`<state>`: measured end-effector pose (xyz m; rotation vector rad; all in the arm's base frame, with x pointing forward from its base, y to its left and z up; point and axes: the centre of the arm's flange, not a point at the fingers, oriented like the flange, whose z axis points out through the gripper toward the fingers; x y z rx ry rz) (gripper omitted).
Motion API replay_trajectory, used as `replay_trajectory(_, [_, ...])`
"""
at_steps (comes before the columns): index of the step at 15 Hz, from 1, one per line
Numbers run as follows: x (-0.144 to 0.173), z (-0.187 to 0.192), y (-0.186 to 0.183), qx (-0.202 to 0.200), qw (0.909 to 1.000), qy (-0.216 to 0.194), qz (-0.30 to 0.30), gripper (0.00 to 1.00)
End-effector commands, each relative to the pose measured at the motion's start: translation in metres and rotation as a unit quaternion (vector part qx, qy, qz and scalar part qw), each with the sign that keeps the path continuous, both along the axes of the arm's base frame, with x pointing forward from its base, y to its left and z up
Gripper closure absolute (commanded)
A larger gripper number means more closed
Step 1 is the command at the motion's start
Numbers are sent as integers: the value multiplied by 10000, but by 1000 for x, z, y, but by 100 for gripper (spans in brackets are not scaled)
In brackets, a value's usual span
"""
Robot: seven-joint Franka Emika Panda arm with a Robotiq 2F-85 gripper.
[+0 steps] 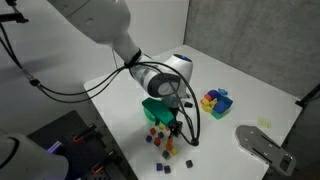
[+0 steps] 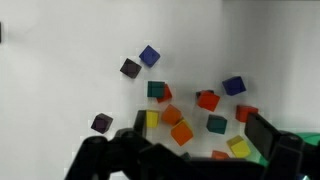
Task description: Pick up the orange and green blocks from the green bowl simultaneously and put them on the table
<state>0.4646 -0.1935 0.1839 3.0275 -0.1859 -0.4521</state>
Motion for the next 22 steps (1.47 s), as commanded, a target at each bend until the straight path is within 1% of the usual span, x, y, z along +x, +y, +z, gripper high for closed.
replay_trajectory(1, [-4,69,26,-126,9998,127,-77,0])
replay_trajectory(4, [-2,118,53,-264,9992,132,-255,0])
replay_trajectory(7, [1,170,80,-230,9989,71,-397,0])
replay_trajectory(9, [-4,206,97,-244,9989,1,-392,0])
replay_trajectory(12, [-16,258,114,-81,9993,-286,-227,0])
replay_trajectory(14, [-27,287,121,89,9983,-578,-48,0])
replay_trajectory(17, [-41,319,127,233,9951,-953,91,0])
replay_trajectory(20, [-52,335,127,232,9929,-1163,111,0])
replay_trajectory(21, [-55,334,126,225,9932,-1139,106,0])
replay_trajectory(22, [-61,323,125,387,9960,-778,226,0])
